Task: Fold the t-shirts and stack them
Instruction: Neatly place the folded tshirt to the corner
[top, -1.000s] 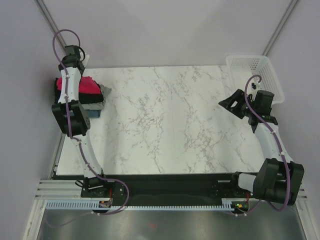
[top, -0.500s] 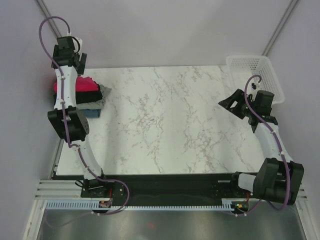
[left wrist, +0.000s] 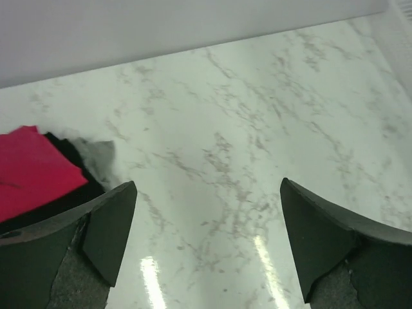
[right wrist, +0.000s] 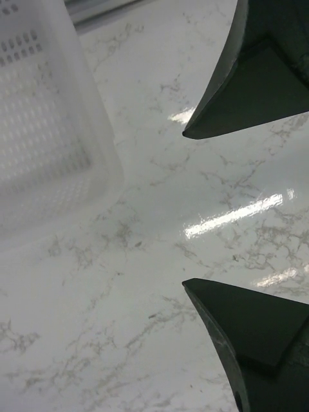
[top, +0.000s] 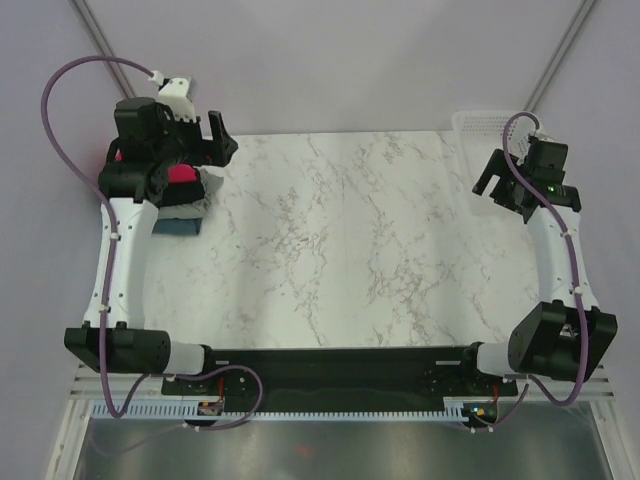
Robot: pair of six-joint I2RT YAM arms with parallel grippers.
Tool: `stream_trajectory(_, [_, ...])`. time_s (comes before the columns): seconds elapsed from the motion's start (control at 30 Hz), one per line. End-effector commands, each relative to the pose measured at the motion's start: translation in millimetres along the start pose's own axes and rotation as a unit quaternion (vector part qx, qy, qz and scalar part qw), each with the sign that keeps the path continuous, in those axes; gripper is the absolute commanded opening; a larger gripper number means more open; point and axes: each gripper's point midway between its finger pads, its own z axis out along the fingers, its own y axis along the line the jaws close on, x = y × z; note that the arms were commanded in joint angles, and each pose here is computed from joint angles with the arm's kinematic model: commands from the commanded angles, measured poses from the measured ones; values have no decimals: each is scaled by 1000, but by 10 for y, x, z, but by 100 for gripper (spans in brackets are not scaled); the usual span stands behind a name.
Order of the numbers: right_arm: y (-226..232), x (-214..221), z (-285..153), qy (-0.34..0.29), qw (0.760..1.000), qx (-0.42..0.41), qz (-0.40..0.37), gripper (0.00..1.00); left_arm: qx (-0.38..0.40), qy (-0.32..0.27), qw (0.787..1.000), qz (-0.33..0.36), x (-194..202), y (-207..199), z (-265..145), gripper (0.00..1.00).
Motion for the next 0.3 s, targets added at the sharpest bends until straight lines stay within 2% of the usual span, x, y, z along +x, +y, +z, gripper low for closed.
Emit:
stream_trajectory(0.0, [-380, 98, -163, 40, 993, 109, -16, 98, 114, 38, 988, -101, 317, -448, 15, 100])
stream_trajectory(0.13, [-205, 0, -253, 19, 998, 66, -13, 98, 111, 30, 989, -88, 367, -476, -137, 100])
stream_trajectory(0.27, [-234, 32, -218, 21, 997, 71, -13, 98, 91, 8, 994, -61, 285, -429, -269, 100])
